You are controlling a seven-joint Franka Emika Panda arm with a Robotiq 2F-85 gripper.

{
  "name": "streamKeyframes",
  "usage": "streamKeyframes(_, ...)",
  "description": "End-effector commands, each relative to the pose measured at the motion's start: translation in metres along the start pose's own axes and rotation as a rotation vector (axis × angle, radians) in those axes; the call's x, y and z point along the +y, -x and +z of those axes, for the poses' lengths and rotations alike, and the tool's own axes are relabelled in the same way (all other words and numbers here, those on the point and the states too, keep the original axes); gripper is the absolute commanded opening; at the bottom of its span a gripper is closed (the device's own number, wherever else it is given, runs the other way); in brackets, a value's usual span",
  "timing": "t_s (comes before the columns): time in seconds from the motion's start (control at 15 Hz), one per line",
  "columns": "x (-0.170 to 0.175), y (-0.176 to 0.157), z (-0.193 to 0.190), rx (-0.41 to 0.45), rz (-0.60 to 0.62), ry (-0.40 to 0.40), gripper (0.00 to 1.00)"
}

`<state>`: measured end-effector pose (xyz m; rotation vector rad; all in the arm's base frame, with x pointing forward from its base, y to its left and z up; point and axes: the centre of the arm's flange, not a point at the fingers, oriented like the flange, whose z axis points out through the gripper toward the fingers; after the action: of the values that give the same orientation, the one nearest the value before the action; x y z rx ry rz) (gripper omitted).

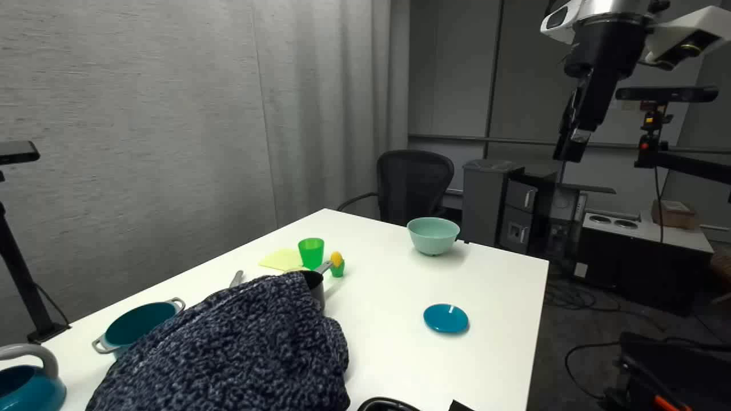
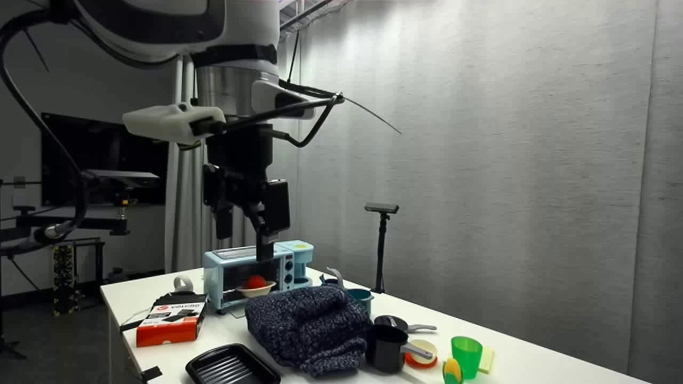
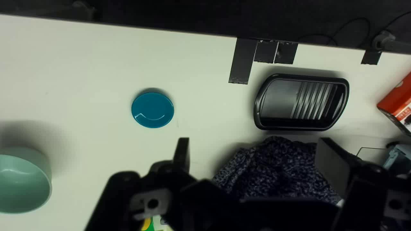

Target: Move the blanket to the right

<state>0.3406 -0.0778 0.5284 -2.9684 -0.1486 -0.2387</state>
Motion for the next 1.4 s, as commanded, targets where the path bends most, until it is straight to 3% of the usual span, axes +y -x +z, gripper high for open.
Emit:
streamKeyframes(0.0, 0.0, 0.0, 0.001, -0.001, 0.0, 0.0, 1.0)
streamKeyframes(1.13, 0.0, 0.0, 0.0, -0.001, 0.0, 0.0, 1.0)
streamKeyframes(1.33, 0.0, -0.017, 0.003, 0.053, 0.012, 0.009, 1.0)
